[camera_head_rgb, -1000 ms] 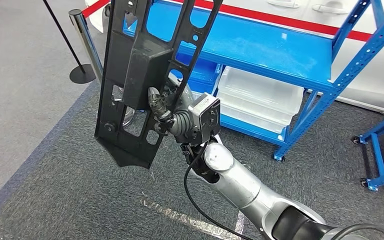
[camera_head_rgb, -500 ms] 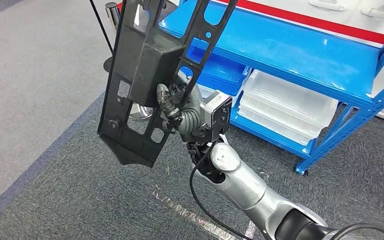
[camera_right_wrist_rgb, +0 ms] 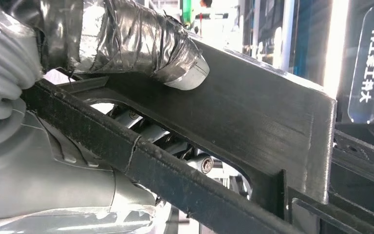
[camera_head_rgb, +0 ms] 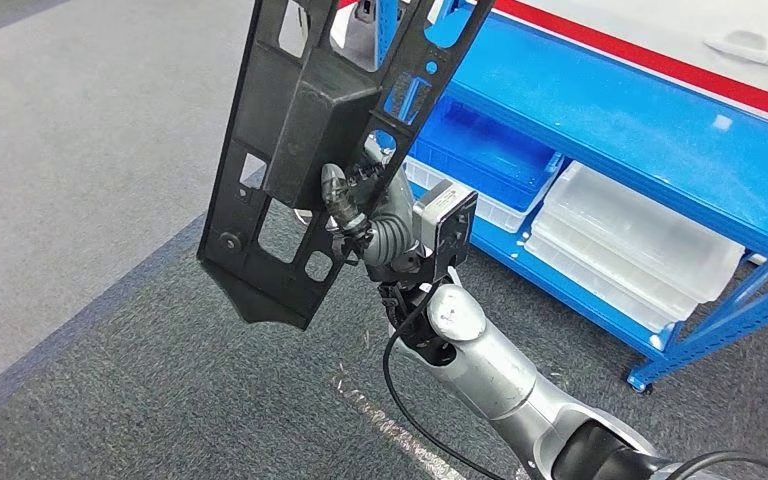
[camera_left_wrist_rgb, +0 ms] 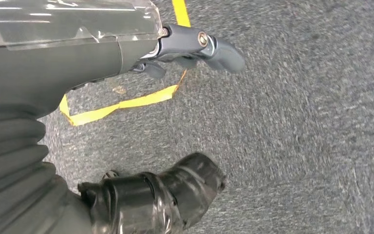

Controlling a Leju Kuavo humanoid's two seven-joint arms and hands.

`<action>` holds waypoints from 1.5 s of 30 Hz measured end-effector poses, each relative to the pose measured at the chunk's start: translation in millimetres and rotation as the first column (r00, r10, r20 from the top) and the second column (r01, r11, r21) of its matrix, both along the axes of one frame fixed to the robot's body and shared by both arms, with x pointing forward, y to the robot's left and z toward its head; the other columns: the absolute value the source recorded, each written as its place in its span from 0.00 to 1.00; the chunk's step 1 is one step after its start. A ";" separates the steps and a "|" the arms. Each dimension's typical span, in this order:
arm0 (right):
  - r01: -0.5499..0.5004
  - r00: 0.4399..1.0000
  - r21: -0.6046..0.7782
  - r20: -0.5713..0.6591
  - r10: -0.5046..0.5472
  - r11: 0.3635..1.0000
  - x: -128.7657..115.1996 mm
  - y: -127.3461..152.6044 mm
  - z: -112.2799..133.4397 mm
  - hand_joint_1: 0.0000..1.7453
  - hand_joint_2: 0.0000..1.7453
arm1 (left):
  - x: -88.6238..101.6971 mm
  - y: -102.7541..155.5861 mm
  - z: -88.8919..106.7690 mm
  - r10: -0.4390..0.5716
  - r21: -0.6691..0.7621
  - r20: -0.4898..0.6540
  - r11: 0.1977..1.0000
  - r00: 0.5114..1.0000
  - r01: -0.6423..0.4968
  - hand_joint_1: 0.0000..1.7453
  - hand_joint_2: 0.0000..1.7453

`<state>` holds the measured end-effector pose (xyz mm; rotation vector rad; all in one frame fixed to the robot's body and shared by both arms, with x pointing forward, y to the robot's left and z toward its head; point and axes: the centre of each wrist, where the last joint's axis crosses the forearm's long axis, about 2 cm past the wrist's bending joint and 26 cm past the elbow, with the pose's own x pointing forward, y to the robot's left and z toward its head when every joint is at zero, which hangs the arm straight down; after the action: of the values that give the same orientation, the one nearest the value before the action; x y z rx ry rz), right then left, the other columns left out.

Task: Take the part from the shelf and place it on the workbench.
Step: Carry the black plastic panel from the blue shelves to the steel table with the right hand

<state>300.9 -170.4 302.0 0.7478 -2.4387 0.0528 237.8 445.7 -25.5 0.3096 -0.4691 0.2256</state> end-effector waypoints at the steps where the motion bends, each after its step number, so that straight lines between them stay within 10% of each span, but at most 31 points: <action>1: 0.000 1.000 0.000 0.000 0.000 1.000 0.0 0.0 0.0 1.00 1.00 | 0.0 0.0 0.0 0.000 0.000 0.000 1.000 1.000 0.000 0.00 1.00; 45: -0.034 0.998 -0.006 -0.049 0.034 0.999 5.7 -4.7 -5.7 1.00 1.00 | 41.1 -25.5 17.7 -0.047 0.016 -0.030 0.999 0.998 0.048 0.00 1.00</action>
<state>306.6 -175.1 296.3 0.7789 -2.3787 0.0553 278.9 420.2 -7.8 0.3169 -0.4487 0.1706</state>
